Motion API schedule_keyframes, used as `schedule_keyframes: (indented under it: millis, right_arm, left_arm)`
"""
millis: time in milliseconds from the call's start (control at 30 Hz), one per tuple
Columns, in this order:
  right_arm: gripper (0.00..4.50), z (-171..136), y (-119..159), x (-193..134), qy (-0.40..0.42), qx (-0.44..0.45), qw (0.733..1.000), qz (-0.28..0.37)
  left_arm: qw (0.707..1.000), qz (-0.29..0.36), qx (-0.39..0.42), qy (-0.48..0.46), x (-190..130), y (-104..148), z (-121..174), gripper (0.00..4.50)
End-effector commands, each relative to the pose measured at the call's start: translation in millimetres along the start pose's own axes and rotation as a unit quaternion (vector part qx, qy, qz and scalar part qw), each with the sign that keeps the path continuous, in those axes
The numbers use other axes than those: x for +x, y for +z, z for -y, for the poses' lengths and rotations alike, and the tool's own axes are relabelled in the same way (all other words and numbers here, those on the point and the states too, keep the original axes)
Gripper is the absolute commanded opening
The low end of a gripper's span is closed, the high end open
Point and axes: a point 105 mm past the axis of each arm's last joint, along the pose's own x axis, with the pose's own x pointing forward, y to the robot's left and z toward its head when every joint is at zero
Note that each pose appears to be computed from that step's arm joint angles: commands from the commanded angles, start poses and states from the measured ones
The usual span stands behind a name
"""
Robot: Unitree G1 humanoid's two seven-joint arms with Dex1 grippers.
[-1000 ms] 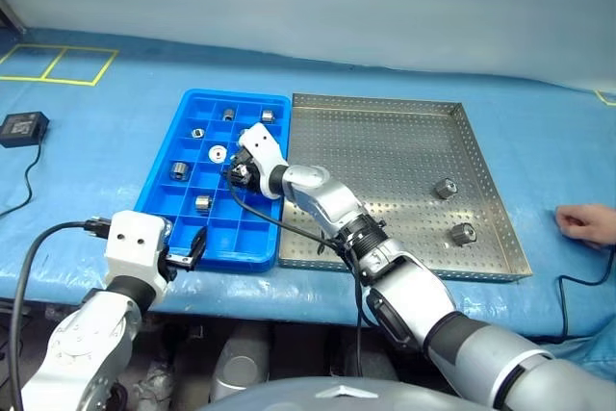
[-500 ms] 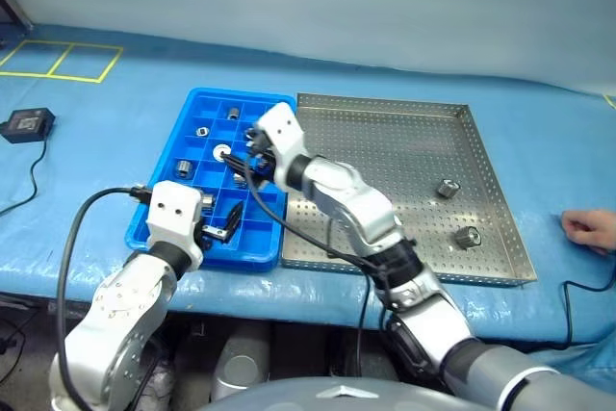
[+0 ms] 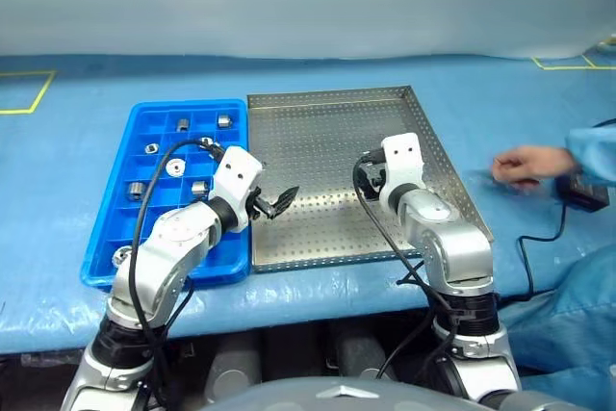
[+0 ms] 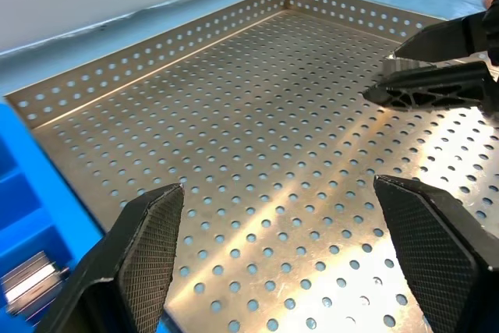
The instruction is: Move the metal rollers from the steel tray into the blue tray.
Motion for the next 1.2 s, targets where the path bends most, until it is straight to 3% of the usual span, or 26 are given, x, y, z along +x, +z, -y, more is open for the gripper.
schedule_keyframes:
  millis: [33, 267, 433, 667, 1200]
  right_arm:
    - [3.65, 18.4, 12.9, -7.6, -0.067, 0.050, 0.996, 0.018]
    - [3.65, 44.5, -4.5, -17.5, -0.170, 0.120, 0.978, -0.010]
    - [3.65, 47.3, -17.5, -24.9, -0.191, 0.148, 0.970, -0.029]
    - [3.65, 30.9, -37.1, -29.1, -0.166, 0.175, 0.967, -0.076]
    - [3.65, 6.0, -40.5, -26.8, -0.132, 0.248, 0.947, -0.155]
  left_arm:
    - [1.000, 0.021, 0.011, -0.011, 2.0, 8.5, 5.2, 4.26]
    - [1.000, 0.018, 0.000, -0.013, 0.8, 2.2, 9.4, 4.26]
    - [1.000, 0.016, -0.004, -0.012, 0.8, -0.1, 10.3, 4.26]
    - [1.000, 0.016, -0.005, -0.017, 3.4, -0.2, 11.8, 4.26]
    - [1.000, 0.020, -0.006, -0.006, 0.8, -0.4, 12.0, 4.26]
